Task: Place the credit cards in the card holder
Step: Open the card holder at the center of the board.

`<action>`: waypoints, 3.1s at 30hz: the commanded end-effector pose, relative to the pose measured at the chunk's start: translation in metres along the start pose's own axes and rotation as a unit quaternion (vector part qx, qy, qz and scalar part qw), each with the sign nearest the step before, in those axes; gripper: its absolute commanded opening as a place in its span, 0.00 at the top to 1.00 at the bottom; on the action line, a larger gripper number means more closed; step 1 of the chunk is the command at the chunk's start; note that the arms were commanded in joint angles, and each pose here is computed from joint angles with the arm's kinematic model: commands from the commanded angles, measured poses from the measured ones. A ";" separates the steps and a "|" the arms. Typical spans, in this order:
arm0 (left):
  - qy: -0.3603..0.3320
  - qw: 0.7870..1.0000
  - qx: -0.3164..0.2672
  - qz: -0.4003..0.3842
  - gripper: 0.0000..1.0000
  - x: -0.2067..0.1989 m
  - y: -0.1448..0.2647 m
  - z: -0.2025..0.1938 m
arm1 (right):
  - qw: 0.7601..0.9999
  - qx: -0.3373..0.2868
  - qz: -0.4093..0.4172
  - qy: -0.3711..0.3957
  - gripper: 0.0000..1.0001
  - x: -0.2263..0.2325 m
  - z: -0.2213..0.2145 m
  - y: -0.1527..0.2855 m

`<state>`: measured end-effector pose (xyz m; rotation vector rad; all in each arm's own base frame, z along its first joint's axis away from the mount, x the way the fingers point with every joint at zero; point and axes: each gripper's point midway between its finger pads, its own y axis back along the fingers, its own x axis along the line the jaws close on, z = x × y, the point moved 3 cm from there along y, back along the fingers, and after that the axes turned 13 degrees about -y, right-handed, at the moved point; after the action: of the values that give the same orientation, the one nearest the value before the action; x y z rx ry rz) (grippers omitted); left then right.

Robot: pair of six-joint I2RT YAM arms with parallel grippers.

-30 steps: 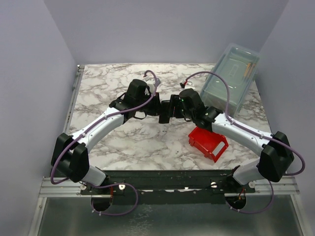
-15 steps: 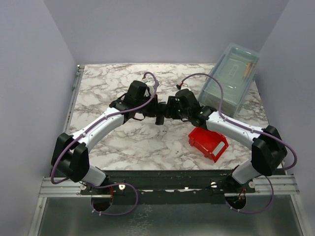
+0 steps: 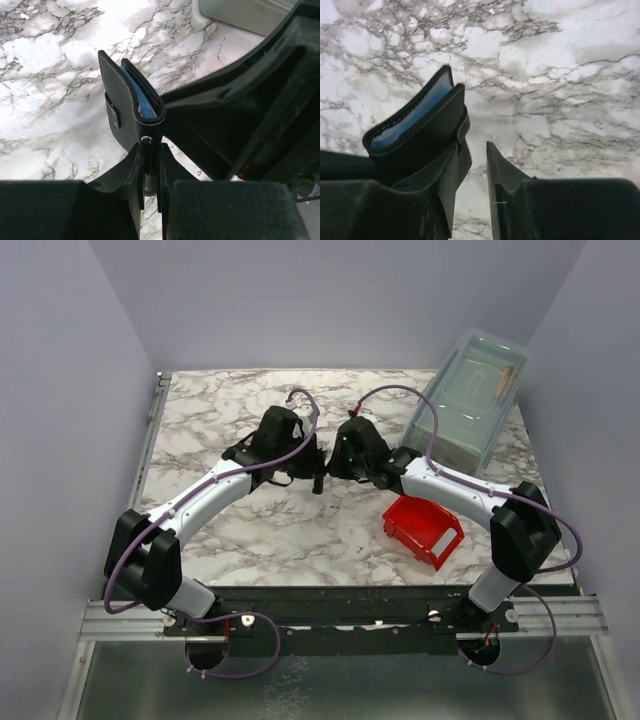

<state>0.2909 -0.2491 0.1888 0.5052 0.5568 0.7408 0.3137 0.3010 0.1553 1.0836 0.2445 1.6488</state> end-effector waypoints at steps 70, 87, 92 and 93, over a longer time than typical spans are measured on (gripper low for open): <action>0.232 0.956 0.179 -0.007 0.90 0.020 -0.037 -0.113 | 0.963 0.198 0.170 0.064 0.99 -0.033 -0.081 0.071; 0.203 0.965 0.165 -0.006 0.01 0.017 -0.012 -0.106 | 0.960 0.232 0.157 0.002 1.00 -0.038 -0.112 0.056; 0.153 0.974 0.166 -0.031 0.01 0.002 -0.008 -0.096 | 0.963 0.223 0.153 0.001 0.99 -0.035 -0.106 0.055; 0.148 0.974 0.172 -0.027 0.01 0.001 -0.009 -0.099 | 0.962 0.224 0.154 0.003 0.99 -0.035 -0.106 0.055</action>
<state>0.2387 -0.2257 0.1012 0.6552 1.0685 0.7101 0.1908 0.2817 0.1038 1.5213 0.5241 1.9121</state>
